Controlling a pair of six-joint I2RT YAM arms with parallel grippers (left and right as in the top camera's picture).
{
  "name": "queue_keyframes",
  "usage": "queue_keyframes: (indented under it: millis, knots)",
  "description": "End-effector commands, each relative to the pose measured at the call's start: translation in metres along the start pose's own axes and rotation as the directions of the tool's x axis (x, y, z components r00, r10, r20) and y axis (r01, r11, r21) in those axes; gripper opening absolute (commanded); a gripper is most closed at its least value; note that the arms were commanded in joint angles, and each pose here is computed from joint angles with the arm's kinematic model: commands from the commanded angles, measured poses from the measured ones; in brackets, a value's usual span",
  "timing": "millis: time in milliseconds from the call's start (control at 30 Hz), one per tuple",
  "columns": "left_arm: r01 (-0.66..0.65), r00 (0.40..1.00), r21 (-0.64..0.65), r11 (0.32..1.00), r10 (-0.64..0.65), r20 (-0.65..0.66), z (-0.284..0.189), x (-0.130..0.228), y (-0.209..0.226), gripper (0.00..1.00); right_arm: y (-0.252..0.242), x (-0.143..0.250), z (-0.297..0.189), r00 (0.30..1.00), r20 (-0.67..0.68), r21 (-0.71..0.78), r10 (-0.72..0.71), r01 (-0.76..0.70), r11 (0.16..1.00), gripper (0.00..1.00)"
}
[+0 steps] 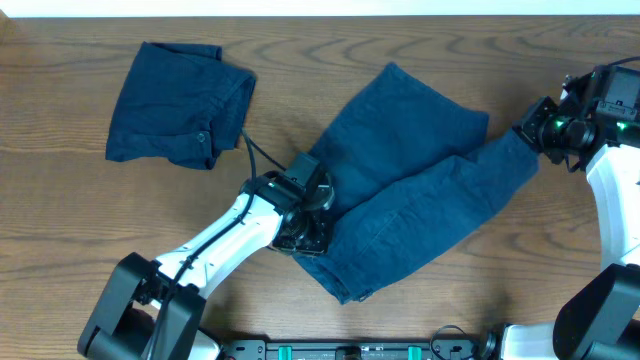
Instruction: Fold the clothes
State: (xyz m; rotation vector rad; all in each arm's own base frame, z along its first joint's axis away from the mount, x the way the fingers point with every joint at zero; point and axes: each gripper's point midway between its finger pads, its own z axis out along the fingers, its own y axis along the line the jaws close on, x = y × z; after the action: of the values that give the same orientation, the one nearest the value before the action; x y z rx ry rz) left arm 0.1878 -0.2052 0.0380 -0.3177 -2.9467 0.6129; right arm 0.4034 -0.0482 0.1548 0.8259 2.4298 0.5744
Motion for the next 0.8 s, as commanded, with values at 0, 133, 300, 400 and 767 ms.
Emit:
queue_keyframes:
  millis: [0,133,300,400,767]
  knots:
    - [0.002,1.0,0.002,1.0,-0.002,0.023,-0.024,0.003,-0.007,0.06,0.01,-0.013,-0.007,0.998,0.053,-0.04,-0.027,0.029,0.999,0.01]
    - [-0.017,0.998,0.016,1.0,0.016,0.062,-0.053,0.014,-0.016,0.06,0.029,-0.023,-0.014,0.993,0.098,-0.115,-0.06,0.071,0.991,0.01]
    - [-0.072,0.981,0.041,0.997,0.064,0.184,-0.09,0.025,-0.026,0.06,0.055,-0.037,-0.022,0.981,0.162,-0.225,-0.106,0.141,0.964,0.01]
    - [-0.083,0.968,0.013,0.996,0.078,0.241,-0.104,0.029,-0.023,0.06,0.073,-0.042,-0.024,0.968,0.207,-0.262,-0.141,0.194,0.945,0.01]
    - [0.002,0.959,-0.247,0.969,0.068,0.276,-0.106,0.022,0.026,0.06,0.147,-0.037,-0.009,0.893,0.359,-0.292,-0.27,0.382,0.877,0.01]
